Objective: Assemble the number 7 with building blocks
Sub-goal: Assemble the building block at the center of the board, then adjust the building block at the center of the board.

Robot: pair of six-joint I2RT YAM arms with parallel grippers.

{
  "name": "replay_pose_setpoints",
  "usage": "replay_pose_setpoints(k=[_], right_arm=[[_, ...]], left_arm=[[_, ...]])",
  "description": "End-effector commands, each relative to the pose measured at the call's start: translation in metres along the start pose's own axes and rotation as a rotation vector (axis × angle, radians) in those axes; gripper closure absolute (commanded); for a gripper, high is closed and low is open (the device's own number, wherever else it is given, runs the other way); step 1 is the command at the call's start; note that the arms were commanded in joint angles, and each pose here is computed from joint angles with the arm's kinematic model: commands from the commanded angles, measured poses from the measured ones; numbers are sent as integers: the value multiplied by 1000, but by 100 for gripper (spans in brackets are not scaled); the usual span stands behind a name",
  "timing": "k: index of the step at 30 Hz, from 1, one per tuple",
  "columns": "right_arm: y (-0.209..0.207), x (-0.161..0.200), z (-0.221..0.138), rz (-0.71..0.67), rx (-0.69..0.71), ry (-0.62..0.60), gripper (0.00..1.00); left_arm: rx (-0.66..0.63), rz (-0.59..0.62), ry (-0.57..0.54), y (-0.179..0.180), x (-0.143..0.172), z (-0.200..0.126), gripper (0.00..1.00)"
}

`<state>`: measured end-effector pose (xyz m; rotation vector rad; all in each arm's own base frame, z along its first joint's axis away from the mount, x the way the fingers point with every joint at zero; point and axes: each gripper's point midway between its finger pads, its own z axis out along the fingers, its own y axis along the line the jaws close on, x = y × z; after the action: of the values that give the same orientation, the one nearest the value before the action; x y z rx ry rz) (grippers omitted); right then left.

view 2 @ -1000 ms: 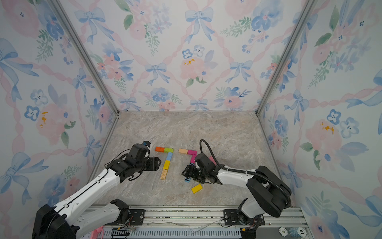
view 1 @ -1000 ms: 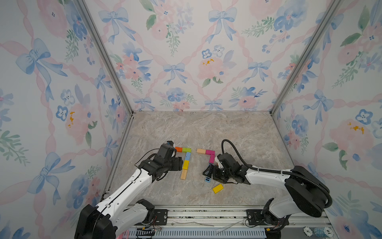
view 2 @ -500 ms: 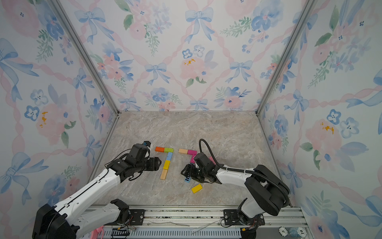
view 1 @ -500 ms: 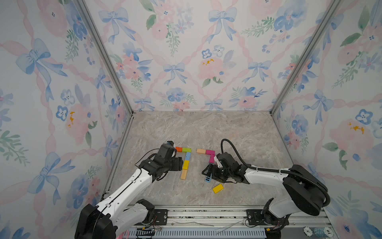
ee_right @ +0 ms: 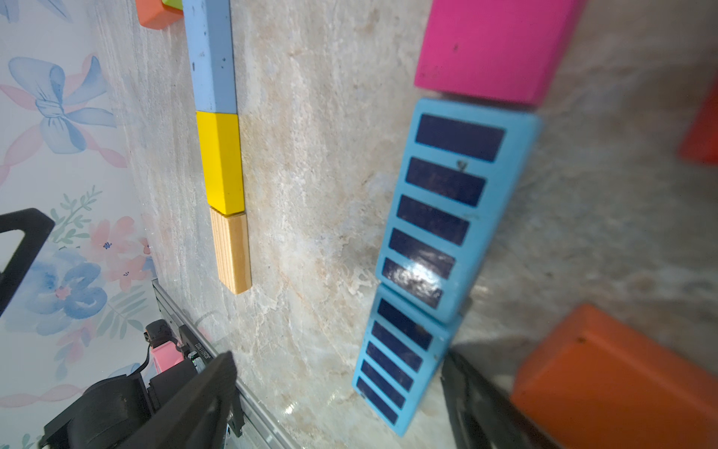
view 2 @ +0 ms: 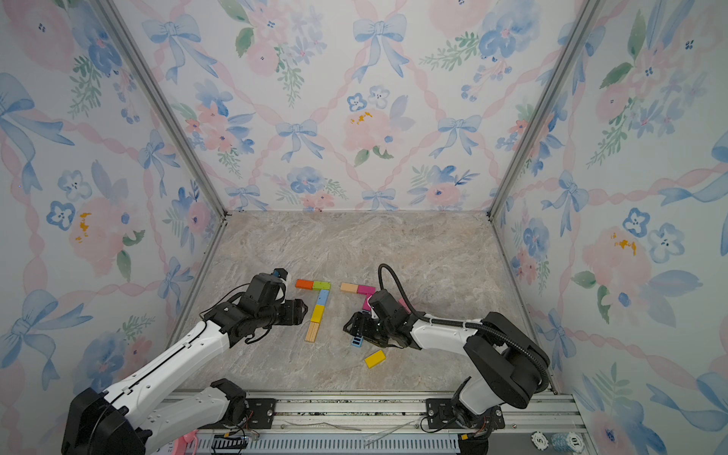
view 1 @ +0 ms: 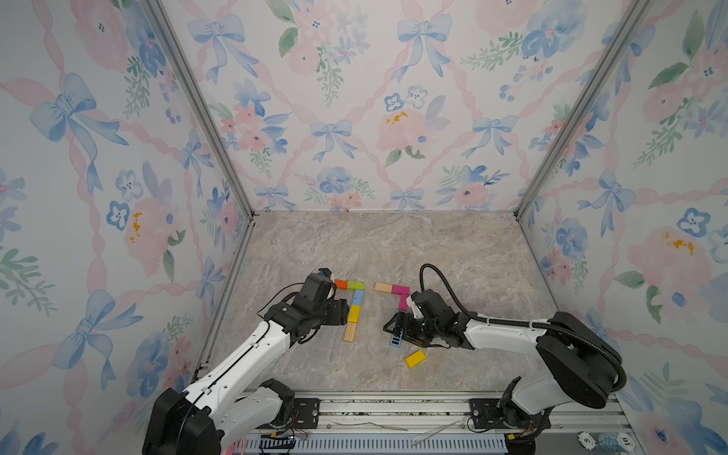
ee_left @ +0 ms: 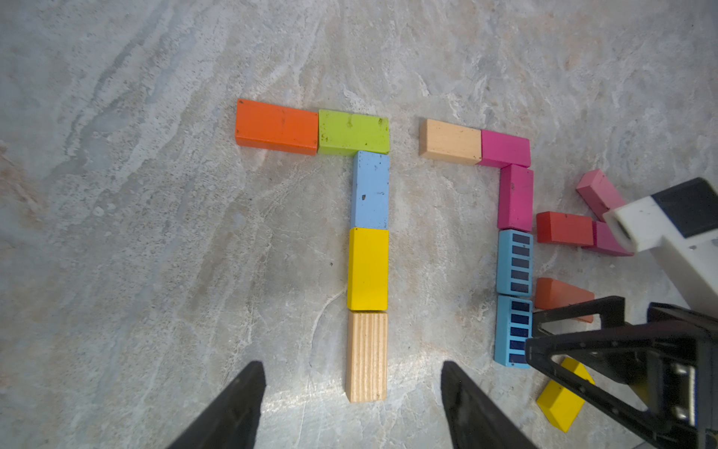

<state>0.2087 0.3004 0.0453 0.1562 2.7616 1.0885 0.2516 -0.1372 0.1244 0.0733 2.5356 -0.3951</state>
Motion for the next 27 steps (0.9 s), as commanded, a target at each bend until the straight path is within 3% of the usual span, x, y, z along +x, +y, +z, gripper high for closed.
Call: replay_pose_setpoints(k=[1, 5, 10, 16, 20, 27], right_arm=[[-1, 3, 0, 3, 21, 13, 15], [14, -7, -25, -50, 32, -28, 15], [28, -40, -101, -151, 95, -163, 15], [-41, -79, -178, -49, 266, -264, 18], [-68, -86, -190, -87, 404, -235, 18], [-86, -99, -161, -217, 566, -79, 20]], left_arm=[[7, 12, 7, 1, 2, 3, 26], [7, 11, 4, 1, 1, 3, 26], [17, 12, 2, 0, 0, 3, 26], [70, 17, -19, -11, -7, -6, 26], [156, 47, -16, -30, -18, -15, 25], [209, 97, -15, -42, -34, -25, 21]])
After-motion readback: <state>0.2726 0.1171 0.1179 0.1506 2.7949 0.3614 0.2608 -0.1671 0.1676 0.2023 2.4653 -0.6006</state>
